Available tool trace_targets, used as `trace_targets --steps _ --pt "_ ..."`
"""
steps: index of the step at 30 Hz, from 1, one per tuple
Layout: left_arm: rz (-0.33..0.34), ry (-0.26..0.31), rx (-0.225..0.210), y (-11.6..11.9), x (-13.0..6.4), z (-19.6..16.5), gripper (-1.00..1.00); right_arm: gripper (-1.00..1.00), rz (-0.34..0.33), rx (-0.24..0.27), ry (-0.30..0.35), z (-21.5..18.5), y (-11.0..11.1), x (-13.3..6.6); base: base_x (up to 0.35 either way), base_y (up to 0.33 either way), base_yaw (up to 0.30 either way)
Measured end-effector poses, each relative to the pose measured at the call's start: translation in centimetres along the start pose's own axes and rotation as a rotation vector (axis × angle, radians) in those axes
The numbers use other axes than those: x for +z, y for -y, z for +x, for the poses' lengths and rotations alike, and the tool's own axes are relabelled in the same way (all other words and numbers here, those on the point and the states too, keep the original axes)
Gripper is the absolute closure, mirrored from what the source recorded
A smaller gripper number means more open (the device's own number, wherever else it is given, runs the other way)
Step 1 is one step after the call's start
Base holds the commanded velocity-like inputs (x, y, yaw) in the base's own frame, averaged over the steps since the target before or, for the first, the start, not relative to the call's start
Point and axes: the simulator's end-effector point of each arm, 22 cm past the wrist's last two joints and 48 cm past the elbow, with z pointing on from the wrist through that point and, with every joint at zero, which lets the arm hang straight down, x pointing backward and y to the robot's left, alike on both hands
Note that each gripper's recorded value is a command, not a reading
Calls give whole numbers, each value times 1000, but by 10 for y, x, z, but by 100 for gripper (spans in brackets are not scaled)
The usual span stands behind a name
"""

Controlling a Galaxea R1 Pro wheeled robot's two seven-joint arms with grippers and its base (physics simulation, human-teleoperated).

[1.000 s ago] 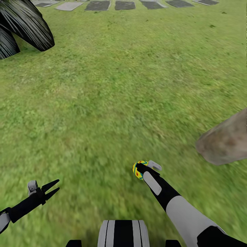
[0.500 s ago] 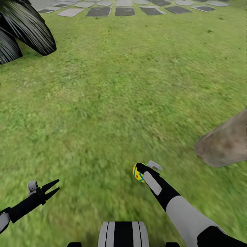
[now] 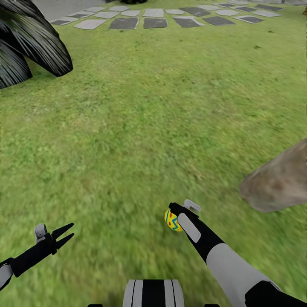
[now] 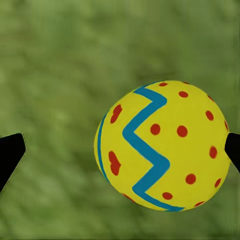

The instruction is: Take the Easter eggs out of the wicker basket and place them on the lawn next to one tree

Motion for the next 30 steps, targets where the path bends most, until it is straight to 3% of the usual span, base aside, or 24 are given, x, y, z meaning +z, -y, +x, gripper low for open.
trace_targets --steps 14,21,30 --pt "10 7 8 39 -11 -10 -100 -100 -11 0 18 -26 -14 -34 0 0 0" --pt "-41 9 11 45 -17 -14 -100 -100 -16 0 28 -39 -21 -51 -15 0 0" --pt "-42 9 11 64 -23 -17 -100 -100 -18 1 26 -48 -27 -68 -301 0 -133"
